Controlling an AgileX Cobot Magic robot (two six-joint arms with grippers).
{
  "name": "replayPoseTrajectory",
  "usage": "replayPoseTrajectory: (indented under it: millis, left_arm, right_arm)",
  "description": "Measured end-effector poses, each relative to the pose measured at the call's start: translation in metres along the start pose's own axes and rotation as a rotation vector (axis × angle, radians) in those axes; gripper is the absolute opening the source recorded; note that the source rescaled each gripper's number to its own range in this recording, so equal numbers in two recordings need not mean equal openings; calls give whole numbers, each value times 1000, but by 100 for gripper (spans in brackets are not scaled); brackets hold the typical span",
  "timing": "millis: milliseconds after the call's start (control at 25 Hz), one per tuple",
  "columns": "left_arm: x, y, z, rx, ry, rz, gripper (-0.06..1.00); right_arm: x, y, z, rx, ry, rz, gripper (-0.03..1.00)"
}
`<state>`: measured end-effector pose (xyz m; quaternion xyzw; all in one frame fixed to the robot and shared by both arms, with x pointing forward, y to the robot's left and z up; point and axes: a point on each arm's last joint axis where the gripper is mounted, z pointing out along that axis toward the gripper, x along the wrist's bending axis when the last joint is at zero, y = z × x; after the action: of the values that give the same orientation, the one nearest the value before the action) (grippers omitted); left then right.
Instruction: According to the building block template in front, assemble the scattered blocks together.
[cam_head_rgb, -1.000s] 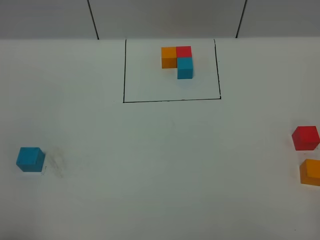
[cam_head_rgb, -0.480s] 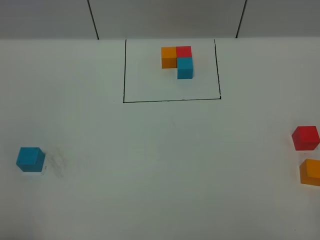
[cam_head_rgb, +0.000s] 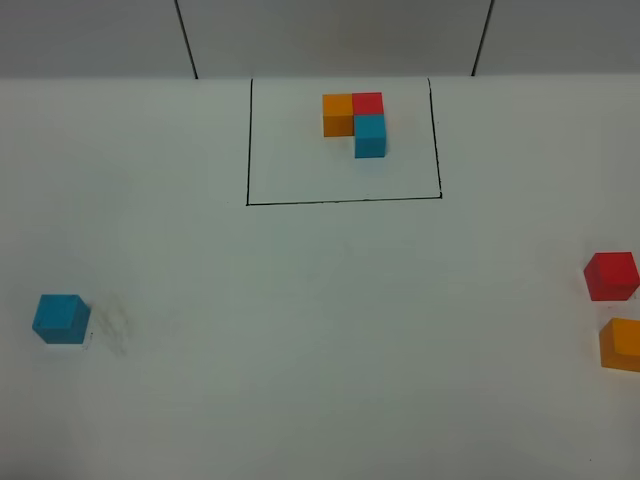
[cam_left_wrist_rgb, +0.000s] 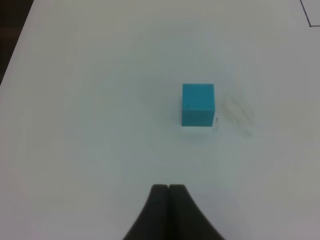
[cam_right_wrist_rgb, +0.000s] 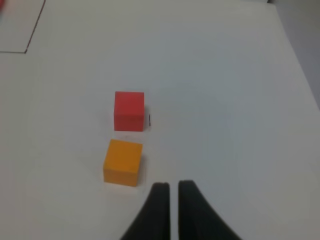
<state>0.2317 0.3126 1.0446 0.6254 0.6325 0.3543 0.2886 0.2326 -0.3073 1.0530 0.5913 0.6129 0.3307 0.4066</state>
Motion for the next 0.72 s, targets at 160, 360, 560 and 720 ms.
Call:
replayPoseTrajectory:
  millis: [160, 360, 560, 720]
  left_arm:
    - [0, 0, 0, 0, 0, -1, 0]
    - [0, 0, 0, -3, 0, -1, 0]
    - [0, 1, 0, -7, 2, 1, 2]
    - [0, 1, 0, -7, 2, 3, 19]
  right_arm:
    - [0, 0, 0, 0, 0, 0, 0]
    - [0, 0, 0, 0, 0, 0, 0]
    - [0, 0, 0, 0, 0, 0, 0]
    - [0, 0, 0, 0, 0, 0, 0]
